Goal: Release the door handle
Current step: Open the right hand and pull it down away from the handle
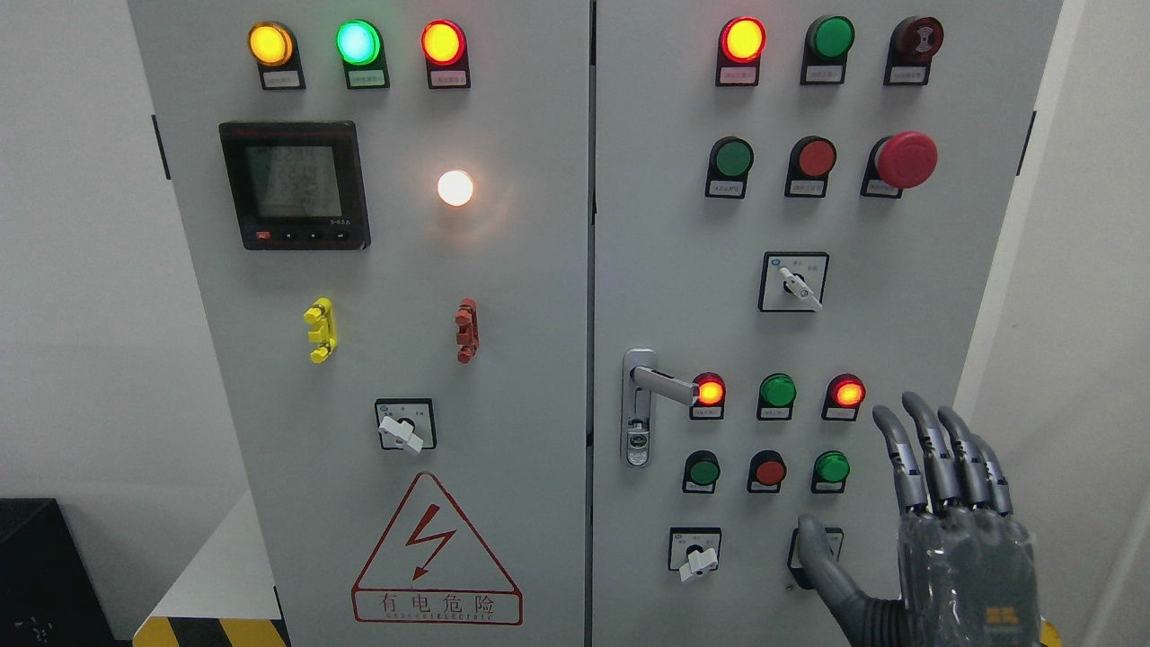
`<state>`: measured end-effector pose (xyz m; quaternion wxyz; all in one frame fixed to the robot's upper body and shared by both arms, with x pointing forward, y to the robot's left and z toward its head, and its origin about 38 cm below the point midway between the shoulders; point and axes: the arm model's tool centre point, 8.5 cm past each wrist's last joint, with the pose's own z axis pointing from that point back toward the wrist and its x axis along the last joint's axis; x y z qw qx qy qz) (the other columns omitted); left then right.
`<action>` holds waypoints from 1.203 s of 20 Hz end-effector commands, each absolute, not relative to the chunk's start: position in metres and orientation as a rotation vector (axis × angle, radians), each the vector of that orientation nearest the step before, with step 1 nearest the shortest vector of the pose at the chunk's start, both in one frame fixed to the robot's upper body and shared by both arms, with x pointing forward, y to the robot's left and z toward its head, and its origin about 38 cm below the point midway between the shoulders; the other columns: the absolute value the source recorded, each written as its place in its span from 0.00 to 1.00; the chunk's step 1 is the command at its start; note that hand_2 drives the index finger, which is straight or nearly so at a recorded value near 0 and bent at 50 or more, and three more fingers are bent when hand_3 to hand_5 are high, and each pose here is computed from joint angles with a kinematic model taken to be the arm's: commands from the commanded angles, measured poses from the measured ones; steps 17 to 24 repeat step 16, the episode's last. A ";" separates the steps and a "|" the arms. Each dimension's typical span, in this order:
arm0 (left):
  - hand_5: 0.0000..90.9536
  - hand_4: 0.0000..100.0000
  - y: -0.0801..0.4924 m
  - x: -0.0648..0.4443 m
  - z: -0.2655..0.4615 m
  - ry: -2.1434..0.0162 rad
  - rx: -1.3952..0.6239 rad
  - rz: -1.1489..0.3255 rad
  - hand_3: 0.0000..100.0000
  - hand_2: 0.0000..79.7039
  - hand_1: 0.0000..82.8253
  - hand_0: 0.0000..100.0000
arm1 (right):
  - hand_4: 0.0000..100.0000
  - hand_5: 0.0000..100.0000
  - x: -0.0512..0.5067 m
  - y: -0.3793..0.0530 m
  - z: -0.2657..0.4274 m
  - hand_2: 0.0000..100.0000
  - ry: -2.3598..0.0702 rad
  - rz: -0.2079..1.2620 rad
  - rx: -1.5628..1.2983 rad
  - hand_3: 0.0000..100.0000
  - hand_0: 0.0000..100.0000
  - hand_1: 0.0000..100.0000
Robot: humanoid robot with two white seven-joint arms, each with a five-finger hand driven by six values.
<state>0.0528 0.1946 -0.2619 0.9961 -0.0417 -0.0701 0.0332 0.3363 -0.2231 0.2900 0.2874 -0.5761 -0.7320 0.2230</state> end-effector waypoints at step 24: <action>0.00 0.01 0.194 0.059 -0.262 -0.157 -0.084 0.046 0.09 0.03 0.00 0.00 | 0.00 0.00 0.335 -0.220 0.297 0.00 -1.979 0.579 -1.545 0.00 0.36 0.36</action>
